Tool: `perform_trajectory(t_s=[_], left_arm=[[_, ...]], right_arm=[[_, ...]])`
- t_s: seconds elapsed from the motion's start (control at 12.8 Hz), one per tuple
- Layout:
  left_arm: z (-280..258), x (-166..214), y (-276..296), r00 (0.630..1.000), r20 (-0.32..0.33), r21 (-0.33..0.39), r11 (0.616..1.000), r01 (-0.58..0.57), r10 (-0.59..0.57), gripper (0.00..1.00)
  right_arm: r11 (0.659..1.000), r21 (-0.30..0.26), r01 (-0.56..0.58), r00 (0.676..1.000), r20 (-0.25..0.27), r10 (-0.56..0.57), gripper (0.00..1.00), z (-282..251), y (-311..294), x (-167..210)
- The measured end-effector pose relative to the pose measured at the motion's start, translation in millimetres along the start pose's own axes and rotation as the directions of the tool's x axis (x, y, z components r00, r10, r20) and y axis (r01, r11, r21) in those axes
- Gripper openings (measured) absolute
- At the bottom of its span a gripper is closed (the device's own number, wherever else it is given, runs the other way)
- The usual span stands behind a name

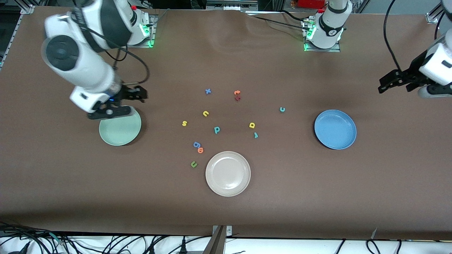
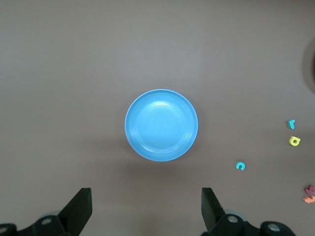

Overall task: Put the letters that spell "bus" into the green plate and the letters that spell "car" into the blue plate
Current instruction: 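Grasp the yellow s with the right gripper while the left gripper grasps the cyan c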

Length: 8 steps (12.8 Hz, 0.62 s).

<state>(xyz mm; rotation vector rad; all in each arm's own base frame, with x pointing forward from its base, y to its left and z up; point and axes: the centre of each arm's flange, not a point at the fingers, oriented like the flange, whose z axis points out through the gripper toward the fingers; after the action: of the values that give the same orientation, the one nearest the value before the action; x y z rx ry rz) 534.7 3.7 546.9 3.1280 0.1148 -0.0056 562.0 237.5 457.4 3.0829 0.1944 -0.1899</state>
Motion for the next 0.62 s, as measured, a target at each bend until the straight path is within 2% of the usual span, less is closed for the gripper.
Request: perform_trajectory(t_s=[0.16,0.31,0.55,0.62], left_arm=[[55.3,0.9,29.9,0.998,-0.037,-0.002,0.999,-0.051,0.051,0.98],[112.3,-6.4,48.3,0.995,-0.047,-0.004,0.996,-0.084,0.084,0.99],[149.0,-14.1,72.3,0.991,-0.008,-0.007,0.991,-0.132,0.131,0.99],[157.7,-15.7,82.4,0.988,0.009,-0.009,0.989,-0.151,0.151,0.98]], right_arm=[[0.999,-0.013,-0.044,0.999,0.005,0.044,1.00,35.3,-58.7,-0.8],[0.997,-0.019,-0.079,0.997,0.012,0.079,1.00,82.5,-94.3,4.1],[0.989,0.008,-0.146,0.989,-0.014,0.146,0.97,154.1,-113.0,23.6],[0.987,0.014,-0.161,0.987,-0.018,0.161,0.93,173.0,-119.4,26.9]])
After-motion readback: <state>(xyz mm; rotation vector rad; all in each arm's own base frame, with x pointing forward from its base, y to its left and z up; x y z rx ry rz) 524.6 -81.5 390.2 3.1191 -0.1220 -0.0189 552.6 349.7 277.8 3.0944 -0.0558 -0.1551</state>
